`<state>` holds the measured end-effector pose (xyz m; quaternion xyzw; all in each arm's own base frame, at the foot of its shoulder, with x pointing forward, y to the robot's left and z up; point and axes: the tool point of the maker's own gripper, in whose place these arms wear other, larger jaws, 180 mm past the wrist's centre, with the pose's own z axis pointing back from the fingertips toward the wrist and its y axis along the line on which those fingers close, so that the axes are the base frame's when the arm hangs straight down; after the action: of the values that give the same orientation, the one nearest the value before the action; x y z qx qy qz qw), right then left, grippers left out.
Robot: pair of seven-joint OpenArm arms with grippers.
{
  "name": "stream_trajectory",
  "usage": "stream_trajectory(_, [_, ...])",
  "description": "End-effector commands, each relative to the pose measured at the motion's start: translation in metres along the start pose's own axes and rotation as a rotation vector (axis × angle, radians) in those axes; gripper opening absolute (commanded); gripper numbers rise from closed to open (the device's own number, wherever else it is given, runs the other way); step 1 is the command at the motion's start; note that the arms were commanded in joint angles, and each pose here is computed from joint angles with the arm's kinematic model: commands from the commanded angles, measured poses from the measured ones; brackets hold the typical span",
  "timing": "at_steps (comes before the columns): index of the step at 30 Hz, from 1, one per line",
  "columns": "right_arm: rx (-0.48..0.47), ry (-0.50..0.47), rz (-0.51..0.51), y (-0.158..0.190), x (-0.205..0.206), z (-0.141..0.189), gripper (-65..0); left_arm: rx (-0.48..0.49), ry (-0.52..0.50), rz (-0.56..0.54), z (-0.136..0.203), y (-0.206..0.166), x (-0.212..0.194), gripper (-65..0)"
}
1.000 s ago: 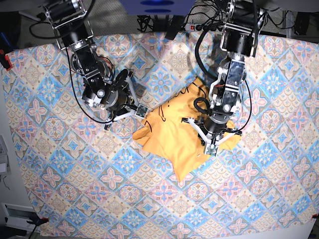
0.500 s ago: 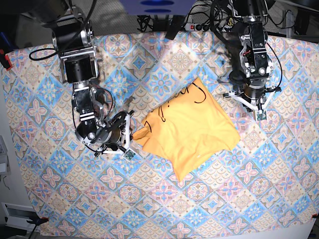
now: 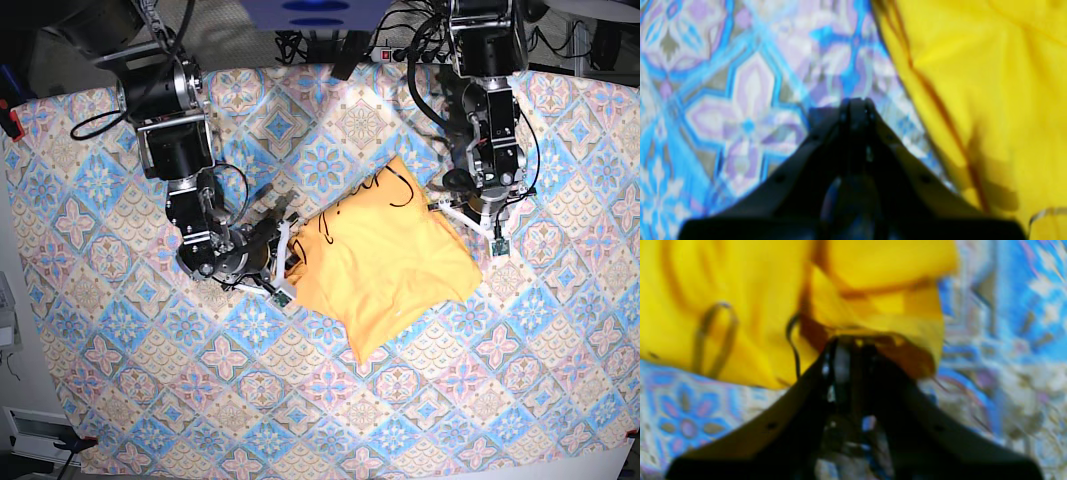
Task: Fold the T-shirt properly
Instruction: 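Grasp the bundle edges with both grippers and square them, then release with the left gripper and raise it away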
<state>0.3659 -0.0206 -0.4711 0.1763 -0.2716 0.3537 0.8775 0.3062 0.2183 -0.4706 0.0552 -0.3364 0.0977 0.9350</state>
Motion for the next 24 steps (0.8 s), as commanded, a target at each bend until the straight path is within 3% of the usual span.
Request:
stream_trajectory(1, [-0.02,-0.055,0.02,-0.01,0.026,0.007,-59.4,0.002,-0.042,0.002,-0.003,0.0,0.016,-65.0])
stream_trajectory(4, [-0.001,0.001,0.005,0.001,0.004,0.002,-59.4,-0.005,-0.053,0.009,-0.016,-0.005,0.023,-65.0])
stream_trajectory(9, [-0.035,-0.009,0.057,0.011,0.003,0.017,-59.4,-0.041,-0.05,0.023,-0.037,-0.025,0.04,-65.0])
stream_trajectory(15, [-0.094,0.011,0.117,0.017,-0.002,0.042,-59.4,-0.134,-0.102,-0.087,-0.048,-0.081,0.059,-65.0])
stream_trajectory(24, [-0.153,0.014,0.173,0.022,-0.018,0.073,-59.4,-0.239,-0.151,-0.106,-0.056,-0.153,0.08,-65.0])
